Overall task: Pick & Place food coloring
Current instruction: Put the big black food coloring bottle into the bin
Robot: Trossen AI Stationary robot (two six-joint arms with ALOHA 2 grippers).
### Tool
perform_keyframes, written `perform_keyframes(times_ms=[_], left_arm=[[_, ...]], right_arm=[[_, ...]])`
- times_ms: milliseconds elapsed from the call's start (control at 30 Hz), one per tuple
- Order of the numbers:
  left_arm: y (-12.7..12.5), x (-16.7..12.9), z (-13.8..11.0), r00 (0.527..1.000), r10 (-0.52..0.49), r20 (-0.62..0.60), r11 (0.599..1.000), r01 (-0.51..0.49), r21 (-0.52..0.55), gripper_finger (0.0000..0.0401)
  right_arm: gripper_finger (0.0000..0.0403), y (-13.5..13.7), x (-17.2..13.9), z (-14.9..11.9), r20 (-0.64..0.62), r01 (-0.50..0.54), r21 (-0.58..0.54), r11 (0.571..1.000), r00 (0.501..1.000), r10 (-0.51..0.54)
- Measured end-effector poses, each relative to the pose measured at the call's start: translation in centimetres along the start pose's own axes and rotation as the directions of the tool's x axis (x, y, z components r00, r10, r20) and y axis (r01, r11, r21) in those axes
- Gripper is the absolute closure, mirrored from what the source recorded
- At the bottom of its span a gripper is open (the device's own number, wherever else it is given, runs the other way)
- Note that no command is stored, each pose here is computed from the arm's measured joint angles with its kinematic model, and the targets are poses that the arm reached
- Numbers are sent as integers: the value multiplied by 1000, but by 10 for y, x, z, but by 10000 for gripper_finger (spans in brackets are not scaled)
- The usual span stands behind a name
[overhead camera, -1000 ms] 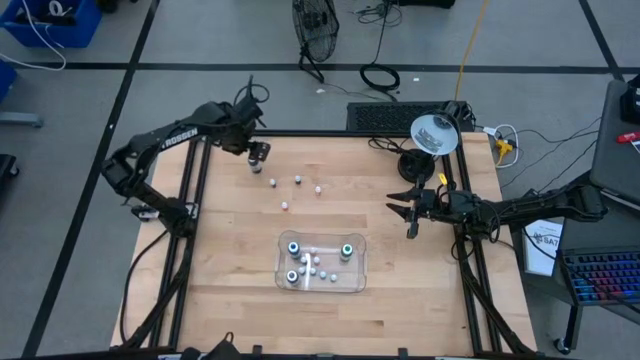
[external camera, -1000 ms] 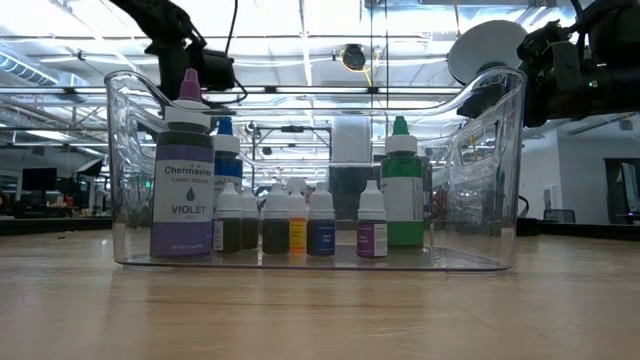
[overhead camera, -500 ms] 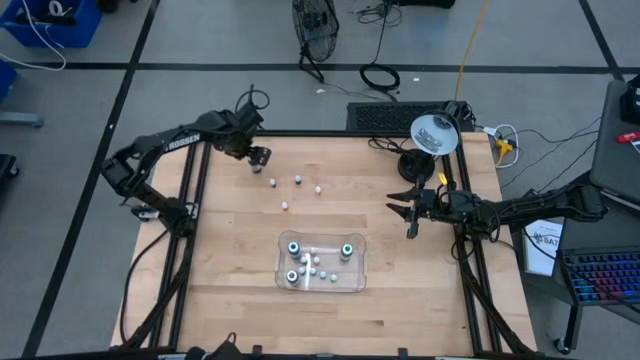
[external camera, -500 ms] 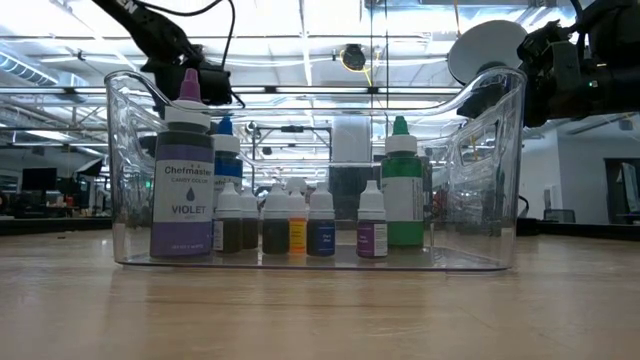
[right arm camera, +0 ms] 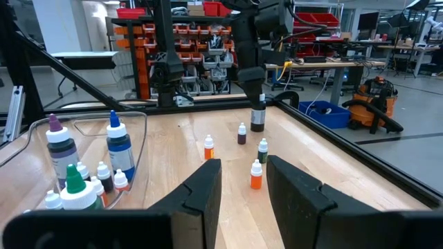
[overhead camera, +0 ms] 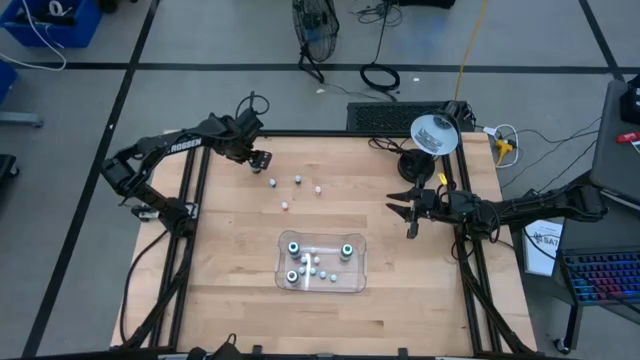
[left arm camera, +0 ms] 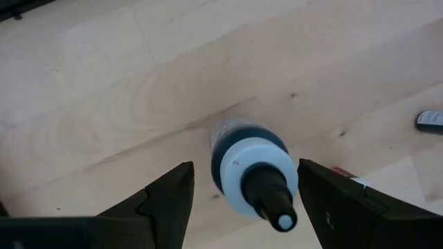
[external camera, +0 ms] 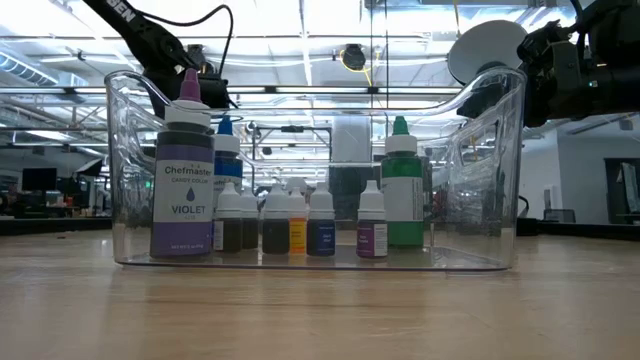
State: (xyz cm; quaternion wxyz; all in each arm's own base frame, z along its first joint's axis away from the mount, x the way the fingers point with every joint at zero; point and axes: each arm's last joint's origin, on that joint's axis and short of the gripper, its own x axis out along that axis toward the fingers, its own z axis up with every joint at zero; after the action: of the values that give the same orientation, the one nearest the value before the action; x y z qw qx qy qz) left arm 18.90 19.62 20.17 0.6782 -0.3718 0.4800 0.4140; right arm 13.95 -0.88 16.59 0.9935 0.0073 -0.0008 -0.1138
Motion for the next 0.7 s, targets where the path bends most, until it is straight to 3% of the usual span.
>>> perform_keyframes(times_ms=[300, 700], left_arm=[[-1, 1, 2, 1000, -5, 12, 1000, 5, 1, 148], [-1, 26, 3, 998, 25, -62, 999, -23, 31, 148]], right_arm=[[296, 0, 0, 0, 0, 0, 0, 1000, 1000, 0], [296, 0, 0, 0, 0, 0, 0, 1000, 1000, 0]])
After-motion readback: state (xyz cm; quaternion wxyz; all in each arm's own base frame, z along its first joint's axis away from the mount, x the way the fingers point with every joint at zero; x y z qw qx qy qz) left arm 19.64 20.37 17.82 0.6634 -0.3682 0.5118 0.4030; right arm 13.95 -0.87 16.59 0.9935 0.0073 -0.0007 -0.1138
